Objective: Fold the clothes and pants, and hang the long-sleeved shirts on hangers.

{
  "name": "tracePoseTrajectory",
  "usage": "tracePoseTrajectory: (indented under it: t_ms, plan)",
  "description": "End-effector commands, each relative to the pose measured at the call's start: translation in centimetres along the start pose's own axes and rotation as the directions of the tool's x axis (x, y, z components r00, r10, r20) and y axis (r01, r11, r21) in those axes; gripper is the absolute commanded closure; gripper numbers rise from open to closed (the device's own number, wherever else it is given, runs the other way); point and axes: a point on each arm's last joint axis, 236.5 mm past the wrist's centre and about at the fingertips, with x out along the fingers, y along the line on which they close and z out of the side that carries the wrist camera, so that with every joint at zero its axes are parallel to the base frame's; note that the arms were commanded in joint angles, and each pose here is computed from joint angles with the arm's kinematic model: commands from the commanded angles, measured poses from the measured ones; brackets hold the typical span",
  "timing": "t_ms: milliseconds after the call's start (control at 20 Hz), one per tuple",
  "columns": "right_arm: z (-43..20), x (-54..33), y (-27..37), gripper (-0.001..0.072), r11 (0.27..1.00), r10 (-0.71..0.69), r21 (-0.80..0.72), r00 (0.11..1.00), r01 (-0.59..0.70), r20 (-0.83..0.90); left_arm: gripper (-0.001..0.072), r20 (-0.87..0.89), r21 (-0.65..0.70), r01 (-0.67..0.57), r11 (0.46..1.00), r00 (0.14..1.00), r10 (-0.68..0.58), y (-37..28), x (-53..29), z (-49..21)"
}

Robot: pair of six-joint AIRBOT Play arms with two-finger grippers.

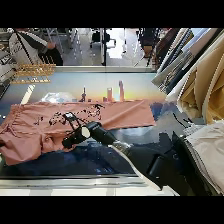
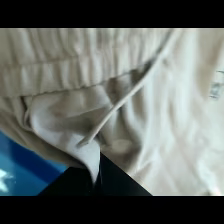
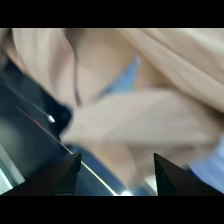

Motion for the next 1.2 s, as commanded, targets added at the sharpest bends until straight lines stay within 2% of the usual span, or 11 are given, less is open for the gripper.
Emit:
tracePoseTrajectory:
  t_ms: [0,300,500,600,700,750,800,850,900,1000,1150]
  plan:
    - [-0.1,2.9,0.8,0.0168,0.990,0.016,0.144,1.000,-0.016,0.000,0.0697,0.023,0.001,0.102,0.995,0.995,-0.102,-2.5,-0.8,0.3]
    - [-2.3,3.4,2.0,0.0325,0.980,0.050,0.195,0.994,-0.031,-0.093,0.0696,0.036,0.012,0.164,0.986,0.986,-0.164,-4.3,-1.4,0.5]
    - [0.1,3.2,1.3,0.0697,0.972,0.018,0.233,1.000,-0.016,-0.005,0.0696,0.047,0.013,0.197,0.980,0.979,-0.197,-5.1,-1.6,0.7]
    - [0.4,2.5,1.0,0.0701,0.969,0.001,0.246,1.000,0.000,-0.003,0.0696,0.051,0.008,0.223,0.975,0.974,-0.223,-5.7,-1.7,0.8]
    - [-1.7,-2.2,-3.8,0.0701,0.972,-0.227,0.035,0.964,0.234,-0.141,0.0697,0.079,-0.005,0.283,0.959,0.956,-0.282,-7.0,-2.2,1.5]
    - [-3.0,-7.3,-8.3,0.0701,0.896,-0.443,-0.119,0.869,0.427,-0.220,0.0697,0.102,-0.004,0.322,0.947,0.942,-0.320,-7.8,-2.7,2.0]
    - [-3.5,-14.3,-12.6,0.0701,0.753,-0.658,-0.257,0.708,0.606,-0.258,0.0697,0.123,0.008,0.348,0.937,0.930,-0.346,-8.3,-3.3,2.4]
    - [-2.9,-22.4,-15.7,0.0701,0.591,-0.807,-0.357,0.535,0.723,-0.252,0.0698,0.137,0.015,0.349,0.937,0.927,-0.348,-8.5,-3.9,2.7]
    - [-2.0,-28.3,-16.9,0.0701,0.524,-0.852,-0.394,0.475,0.755,-0.222,0.0697,0.149,0.029,0.346,0.938,0.926,-0.346,-8.7,-4.6,2.8]
    - [-0.6,-37.7,-17.3,0.0701,0.532,-0.845,-0.290,0.520,0.795,-0.126,0.0698,0.182,0.071,0.337,0.939,0.921,-0.344,-9.7,-6.3,3.3]
    - [-1.6,-50.9,-18.0,0.0701,0.510,-0.859,-0.016,0.511,0.860,0.028,0.0699,0.246,0.178,0.303,0.936,0.908,-0.340,-11.9,-9.7,4.5]
